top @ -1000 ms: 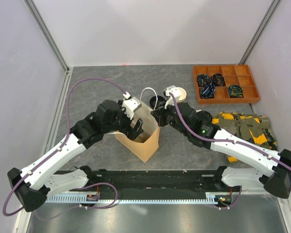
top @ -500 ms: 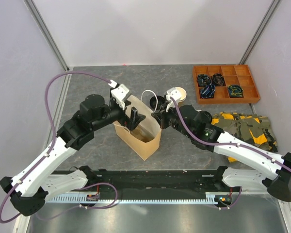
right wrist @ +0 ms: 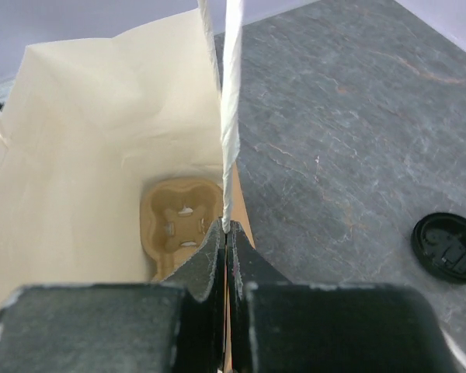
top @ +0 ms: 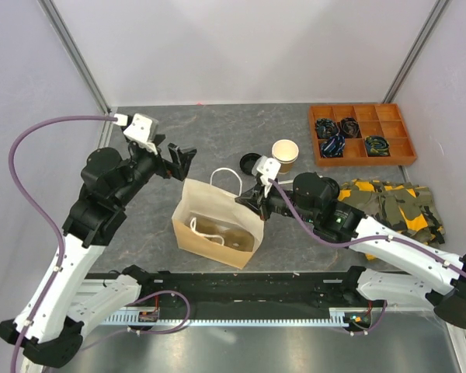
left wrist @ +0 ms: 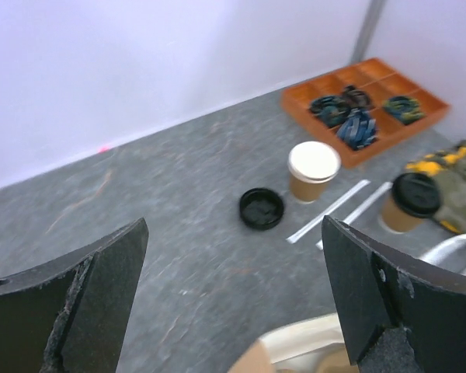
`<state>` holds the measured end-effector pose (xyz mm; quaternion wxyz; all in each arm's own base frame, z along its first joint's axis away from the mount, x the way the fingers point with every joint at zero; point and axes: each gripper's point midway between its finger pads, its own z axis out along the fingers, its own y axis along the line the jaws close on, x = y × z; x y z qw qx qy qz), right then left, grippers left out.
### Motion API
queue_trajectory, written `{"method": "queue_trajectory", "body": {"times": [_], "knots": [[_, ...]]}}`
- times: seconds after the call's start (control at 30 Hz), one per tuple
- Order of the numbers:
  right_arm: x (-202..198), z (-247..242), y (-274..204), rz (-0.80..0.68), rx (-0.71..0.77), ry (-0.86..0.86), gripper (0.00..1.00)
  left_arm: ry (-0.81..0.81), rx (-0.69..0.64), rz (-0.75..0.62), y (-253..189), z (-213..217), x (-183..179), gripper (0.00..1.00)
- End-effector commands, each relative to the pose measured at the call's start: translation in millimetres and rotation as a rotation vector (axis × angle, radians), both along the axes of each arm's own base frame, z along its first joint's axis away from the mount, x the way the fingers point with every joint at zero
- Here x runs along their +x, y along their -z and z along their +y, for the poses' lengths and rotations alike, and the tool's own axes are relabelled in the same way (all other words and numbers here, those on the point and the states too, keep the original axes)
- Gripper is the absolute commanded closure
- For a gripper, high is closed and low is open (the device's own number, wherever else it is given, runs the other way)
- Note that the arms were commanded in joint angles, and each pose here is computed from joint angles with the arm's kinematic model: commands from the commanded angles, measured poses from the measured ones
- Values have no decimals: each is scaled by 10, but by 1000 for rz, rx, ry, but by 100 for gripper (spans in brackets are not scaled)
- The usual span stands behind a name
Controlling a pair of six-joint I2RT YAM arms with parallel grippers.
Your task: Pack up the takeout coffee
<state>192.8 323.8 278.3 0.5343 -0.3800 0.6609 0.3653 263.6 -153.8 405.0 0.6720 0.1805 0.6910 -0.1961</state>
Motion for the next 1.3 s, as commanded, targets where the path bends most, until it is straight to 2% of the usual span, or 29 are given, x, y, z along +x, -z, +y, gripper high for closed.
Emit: {"method": "queue_trajectory", "body": {"times": [0.0,0.07,0.17,0.37,0.5,0.63,0.9,1.0,1.07,1.2,1.27], "knots": [[-122,106,-435,-224,2,-152,100,-93,8,30,185,289,43,0],[-202,101,-368,-239,-49,-211,100,-86,43,34,261,353,5,0],[-285,58,-400,-338,-103,-287,100,-45,58,87,352,342,-66,0],[-520,-31,-403,-613,-177,-485,100,43,77,192,521,244,-125,0],[-549,-66,-367,-746,-207,-534,100,141,77,242,673,87,-148,0],[-624,-84,-304,-870,-226,-603,100,277,109,225,730,-63,-277,2],[-549,-20,-342,-911,-215,-613,100,446,105,278,744,-239,-506,7],[-433,27,-401,-855,-207,-562,100,462,103,317,736,-249,-544,8],[-354,82,-440,-800,-202,-540,95,455,98,333,727,-243,-549,8],[-255,132,-423,-758,-204,-524,91,435,85,367,685,-204,-583,7],[-211,145,-386,-752,-213,-517,85,428,82,389,666,-180,-567,7]]}}
